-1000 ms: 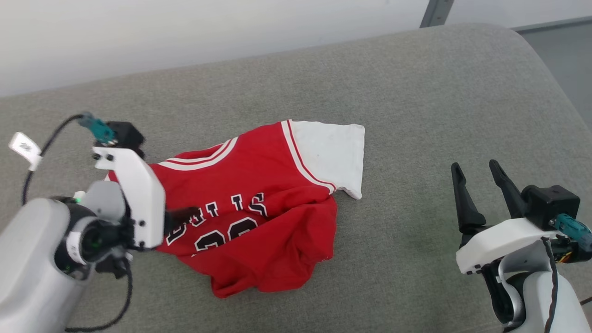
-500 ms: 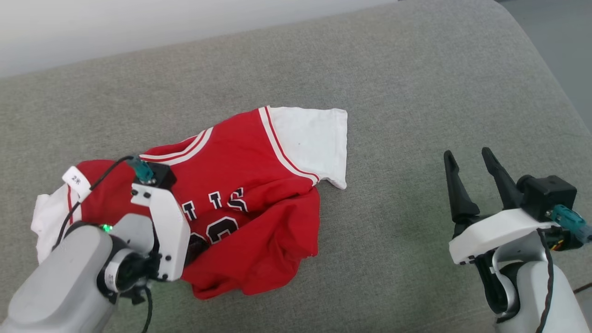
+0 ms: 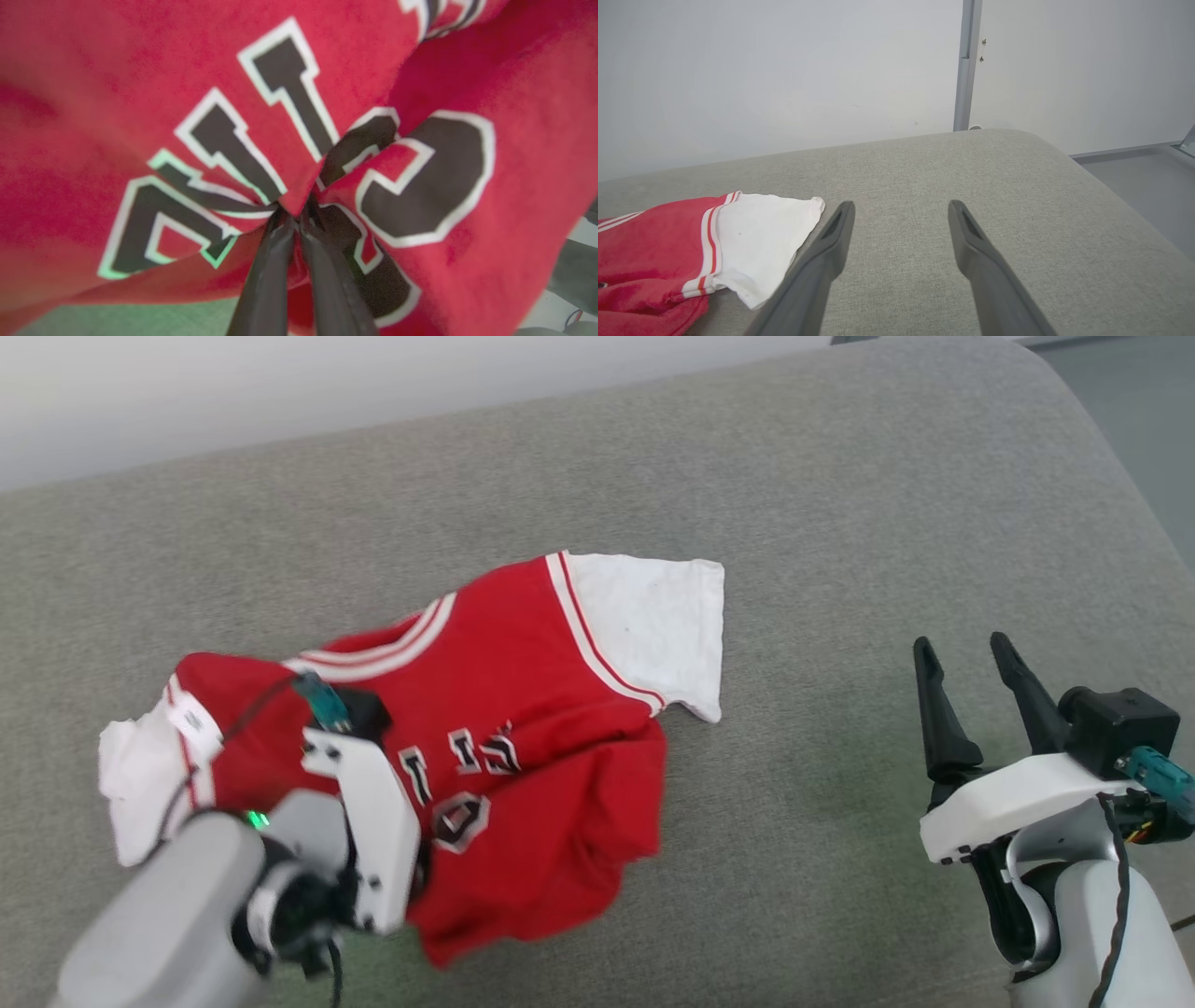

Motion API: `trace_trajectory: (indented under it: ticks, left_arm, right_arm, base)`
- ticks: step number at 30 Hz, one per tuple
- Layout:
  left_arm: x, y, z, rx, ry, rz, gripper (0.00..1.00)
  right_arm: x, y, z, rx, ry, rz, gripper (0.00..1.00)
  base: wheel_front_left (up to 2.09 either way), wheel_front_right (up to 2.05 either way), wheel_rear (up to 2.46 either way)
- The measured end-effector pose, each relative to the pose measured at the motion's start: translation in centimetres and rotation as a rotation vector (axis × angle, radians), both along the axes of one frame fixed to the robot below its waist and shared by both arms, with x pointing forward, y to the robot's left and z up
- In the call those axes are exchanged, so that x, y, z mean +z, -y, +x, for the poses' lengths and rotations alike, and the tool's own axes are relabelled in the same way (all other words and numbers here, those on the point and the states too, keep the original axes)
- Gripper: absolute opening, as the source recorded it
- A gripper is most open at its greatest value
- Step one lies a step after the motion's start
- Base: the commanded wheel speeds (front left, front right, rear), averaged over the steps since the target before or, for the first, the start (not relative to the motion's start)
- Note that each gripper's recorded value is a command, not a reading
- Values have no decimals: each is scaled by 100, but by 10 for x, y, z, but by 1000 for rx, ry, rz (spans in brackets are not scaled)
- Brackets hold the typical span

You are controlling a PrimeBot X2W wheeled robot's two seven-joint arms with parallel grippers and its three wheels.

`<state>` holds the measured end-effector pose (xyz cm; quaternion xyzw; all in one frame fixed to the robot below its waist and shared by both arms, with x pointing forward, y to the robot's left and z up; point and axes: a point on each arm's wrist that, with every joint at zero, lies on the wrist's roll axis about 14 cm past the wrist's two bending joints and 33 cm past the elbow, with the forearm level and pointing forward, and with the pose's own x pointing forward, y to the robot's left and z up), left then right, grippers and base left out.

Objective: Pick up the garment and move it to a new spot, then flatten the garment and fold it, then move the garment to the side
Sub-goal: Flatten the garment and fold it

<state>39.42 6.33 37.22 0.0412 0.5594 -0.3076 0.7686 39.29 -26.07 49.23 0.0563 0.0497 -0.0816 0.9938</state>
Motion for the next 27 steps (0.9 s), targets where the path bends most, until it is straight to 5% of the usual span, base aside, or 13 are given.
trace_trajectory:
  ticks: [13,14,15,27]
  left_arm:
    - [-4,-1,-74,-41,-123,-15,4]
    - [-3,-1,-74,-41,-114,-22,45]
    - [-1,-1,-73,-38,-100,-30,100]
    - [44,-15,-25,68,176,-131,100]
  right_arm:
    - [3,-18,10,55,5,11,100]
    - [3,-19,10,57,5,12,100]
    - [3,-21,11,61,6,12,100]
    - [4,-40,14,119,-5,20,100]
  base:
    - [0,0,0]
    - [0,0,0]
    - [0,0,0]
    - [0,0,0]
